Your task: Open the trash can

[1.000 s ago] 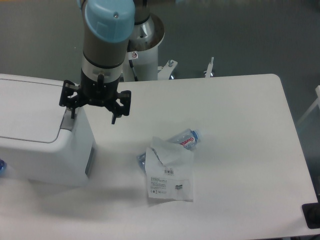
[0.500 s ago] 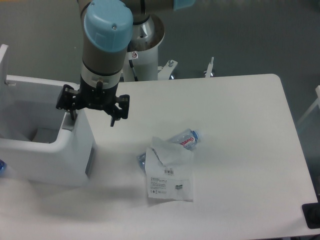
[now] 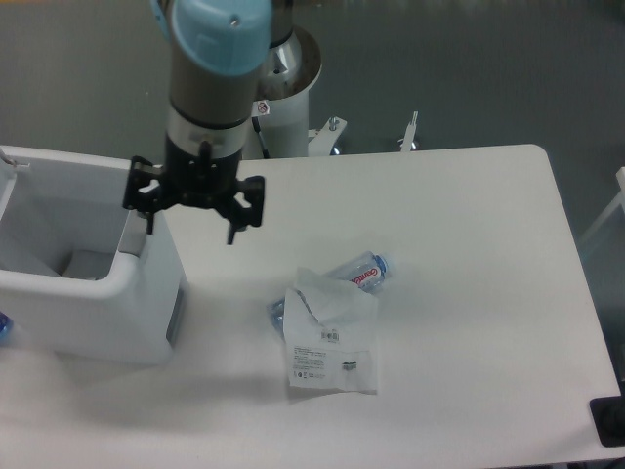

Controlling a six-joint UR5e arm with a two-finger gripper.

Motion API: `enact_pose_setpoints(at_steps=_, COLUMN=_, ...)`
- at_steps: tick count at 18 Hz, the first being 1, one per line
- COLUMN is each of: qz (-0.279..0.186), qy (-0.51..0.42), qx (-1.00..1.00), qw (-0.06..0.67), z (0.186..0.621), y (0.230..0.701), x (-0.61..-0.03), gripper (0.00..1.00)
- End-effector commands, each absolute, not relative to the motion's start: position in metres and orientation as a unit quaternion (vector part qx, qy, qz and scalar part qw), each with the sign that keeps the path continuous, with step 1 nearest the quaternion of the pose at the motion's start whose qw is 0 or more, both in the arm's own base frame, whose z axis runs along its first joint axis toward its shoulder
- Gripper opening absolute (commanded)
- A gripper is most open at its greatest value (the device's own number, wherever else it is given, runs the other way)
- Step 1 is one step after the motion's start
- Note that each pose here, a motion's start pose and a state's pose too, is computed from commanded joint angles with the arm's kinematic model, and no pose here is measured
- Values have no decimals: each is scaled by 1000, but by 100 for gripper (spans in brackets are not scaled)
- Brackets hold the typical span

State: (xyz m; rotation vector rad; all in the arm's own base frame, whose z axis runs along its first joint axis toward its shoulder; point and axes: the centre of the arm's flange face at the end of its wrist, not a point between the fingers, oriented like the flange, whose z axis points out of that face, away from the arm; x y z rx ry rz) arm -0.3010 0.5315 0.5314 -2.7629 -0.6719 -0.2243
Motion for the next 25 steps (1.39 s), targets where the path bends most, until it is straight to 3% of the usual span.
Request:
enact_pose_setpoints(at_steps=3, qz=-55, qy=-252, qx=-951, qw=169, z=523, y=516, x=-348, gripper=100)
enact_pose_setpoints(at_steps=9, qz=-3, qy=-222, qx=-969, qw=111, z=463, y=470, x=-434, gripper=100)
enact_pose_setpoints(at_steps=16, qz=29, qy=-208, qx=-971, qw=112, z=393, y=415, x=-518, gripper=100)
enact_pose_setpoints(at_steps=21, qz=59, qy=-41, qx=-997, qw=22, z=356, y=380, x=-541, gripper=100)
enact_pose_setpoints(at_steps=25, qz=67, qy=5, qx=-998, qw=14, z=346, y=361, x=-562, gripper=100)
